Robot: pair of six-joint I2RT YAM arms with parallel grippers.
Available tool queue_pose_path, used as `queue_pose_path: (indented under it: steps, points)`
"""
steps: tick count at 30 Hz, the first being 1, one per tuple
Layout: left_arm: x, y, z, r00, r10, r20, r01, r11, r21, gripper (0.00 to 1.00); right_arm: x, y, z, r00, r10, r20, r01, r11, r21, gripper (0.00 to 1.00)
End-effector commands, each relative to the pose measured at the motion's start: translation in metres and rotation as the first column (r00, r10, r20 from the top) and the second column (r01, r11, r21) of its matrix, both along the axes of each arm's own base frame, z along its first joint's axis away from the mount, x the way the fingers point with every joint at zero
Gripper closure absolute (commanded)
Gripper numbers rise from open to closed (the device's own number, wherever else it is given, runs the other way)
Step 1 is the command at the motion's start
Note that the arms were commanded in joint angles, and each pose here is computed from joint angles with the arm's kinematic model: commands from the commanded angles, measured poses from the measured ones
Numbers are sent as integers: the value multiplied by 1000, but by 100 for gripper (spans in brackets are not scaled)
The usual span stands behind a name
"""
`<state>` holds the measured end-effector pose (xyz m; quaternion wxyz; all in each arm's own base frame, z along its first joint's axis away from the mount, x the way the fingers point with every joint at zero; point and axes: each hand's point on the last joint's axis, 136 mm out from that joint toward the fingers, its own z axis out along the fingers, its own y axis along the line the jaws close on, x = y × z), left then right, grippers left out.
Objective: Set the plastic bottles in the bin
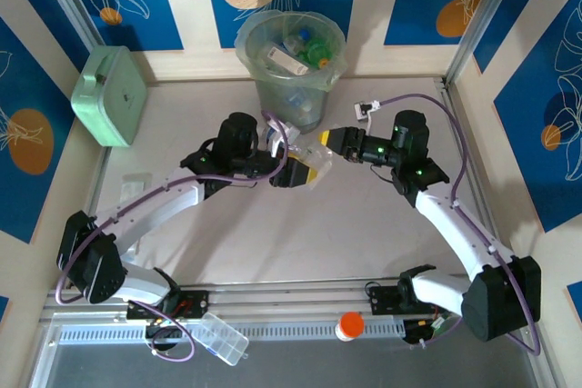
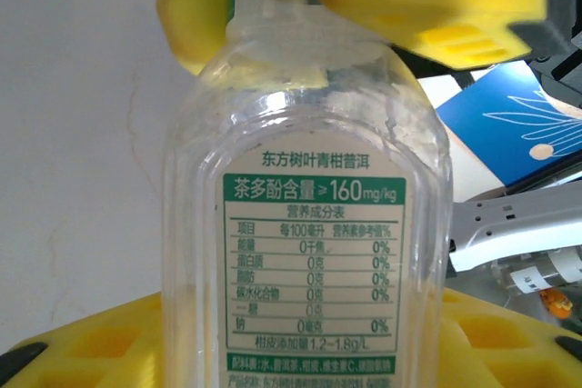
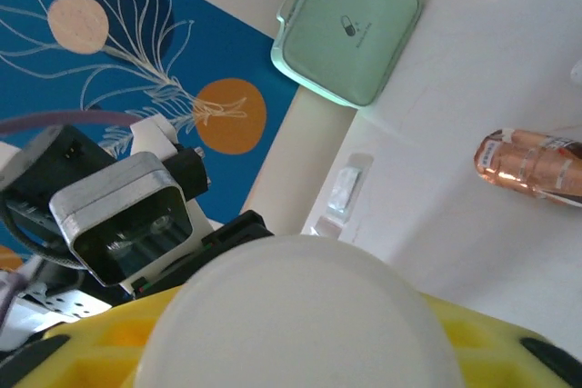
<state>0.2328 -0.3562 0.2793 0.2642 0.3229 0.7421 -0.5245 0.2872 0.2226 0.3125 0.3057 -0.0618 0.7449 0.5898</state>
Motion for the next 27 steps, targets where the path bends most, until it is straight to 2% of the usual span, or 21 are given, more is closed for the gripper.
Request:
queue_pose_path:
  steps: [1,3,4,6,8,10,12,14,16,18,23,27]
  points:
    - [-13,-2,28,998,-43,43,46,996,-83,45,-5,-2,26,995,-9,102,7,1000,20,63]
    - [-13,4,29,997,-22,71,26,998,-58,25,-3,-2,32,994,-19,109,17,1000,18,68]
    - [-11,9,29,996,7,91,-3,999,-40,19,-1,-2,34,994,-23,109,22,1000,15,69]
    - [-3,25,35,981,100,169,-100,995,-4,10,8,-4,39,994,-51,101,51,999,4,71]
    - [7,48,44,940,220,263,-234,972,24,6,19,-7,46,992,-88,92,88,996,2,73]
    - [20,82,54,850,376,370,-420,906,44,6,35,-14,55,985,-145,88,145,989,6,73]
    - [27,123,63,724,517,456,-586,811,10,6,55,-20,68,976,-198,85,198,980,6,73]
    - [25,151,63,633,577,516,-667,745,-14,6,74,-21,85,971,-215,109,216,976,-2,73]
    - [23,171,56,575,604,552,-720,694,-11,6,97,-26,97,955,-266,133,271,962,-19,73]
    - [21,181,43,558,602,572,-739,673,13,6,125,-32,108,937,-319,141,325,946,-14,73]
    - [18,179,20,590,564,577,-726,684,74,6,192,-32,119,915,-384,126,392,919,-44,73]
    - [16,175,26,598,553,580,-704,709,50,6,242,-25,117,916,-381,124,391,918,-69,73]
